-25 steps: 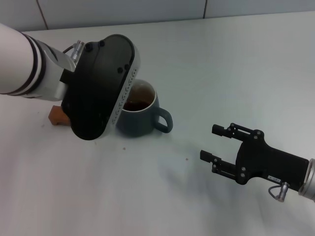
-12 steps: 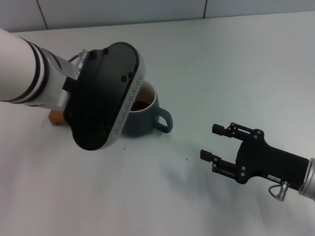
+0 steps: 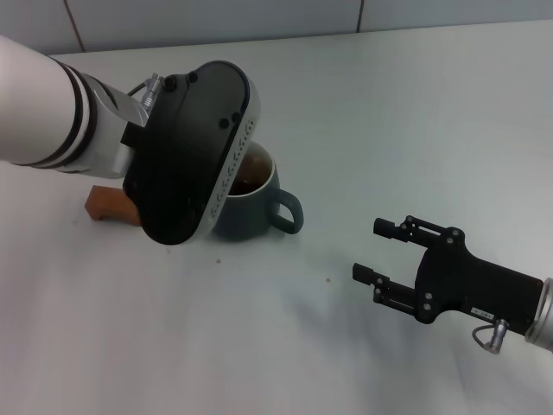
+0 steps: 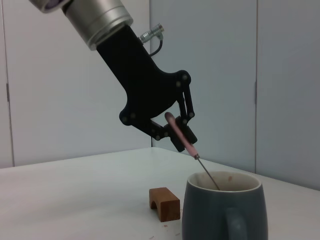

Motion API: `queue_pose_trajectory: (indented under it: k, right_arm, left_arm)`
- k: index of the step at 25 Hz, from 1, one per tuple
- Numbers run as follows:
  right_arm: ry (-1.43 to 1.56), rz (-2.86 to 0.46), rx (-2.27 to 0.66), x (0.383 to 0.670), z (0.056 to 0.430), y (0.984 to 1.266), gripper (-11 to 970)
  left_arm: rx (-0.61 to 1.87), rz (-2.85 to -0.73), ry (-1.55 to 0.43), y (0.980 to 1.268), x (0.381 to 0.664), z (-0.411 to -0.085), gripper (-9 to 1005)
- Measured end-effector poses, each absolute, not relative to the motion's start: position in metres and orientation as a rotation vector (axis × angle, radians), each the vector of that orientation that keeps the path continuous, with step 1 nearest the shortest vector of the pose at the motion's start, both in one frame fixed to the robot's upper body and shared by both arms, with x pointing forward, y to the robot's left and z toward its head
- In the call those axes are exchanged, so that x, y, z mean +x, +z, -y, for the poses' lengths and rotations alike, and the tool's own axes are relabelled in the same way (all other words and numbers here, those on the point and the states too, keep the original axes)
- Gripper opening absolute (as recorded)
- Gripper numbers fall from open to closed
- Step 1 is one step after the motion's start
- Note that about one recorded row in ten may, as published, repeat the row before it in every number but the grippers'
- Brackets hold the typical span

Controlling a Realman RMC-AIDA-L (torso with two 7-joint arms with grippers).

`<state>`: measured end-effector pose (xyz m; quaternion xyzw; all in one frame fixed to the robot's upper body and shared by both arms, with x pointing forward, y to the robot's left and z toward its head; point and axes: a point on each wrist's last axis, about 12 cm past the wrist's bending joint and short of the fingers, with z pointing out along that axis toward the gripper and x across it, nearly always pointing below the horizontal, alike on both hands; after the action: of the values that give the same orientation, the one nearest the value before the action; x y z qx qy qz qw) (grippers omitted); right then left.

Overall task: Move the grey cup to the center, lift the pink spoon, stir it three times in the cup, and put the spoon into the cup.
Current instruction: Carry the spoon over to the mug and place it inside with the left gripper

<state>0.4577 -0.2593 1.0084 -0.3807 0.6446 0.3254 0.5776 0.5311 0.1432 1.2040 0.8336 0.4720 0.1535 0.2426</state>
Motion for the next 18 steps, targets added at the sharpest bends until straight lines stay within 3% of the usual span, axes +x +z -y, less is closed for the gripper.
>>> queue_pose_trajectory:
  k: [18]
  right_arm:
    - [0.763, -1.507, -0.893, 0.458, 0.259, 1.009, 666]
  left_arm:
    - [2.294, -1.337, 0.392, 1.209, 0.525, -0.147, 157]
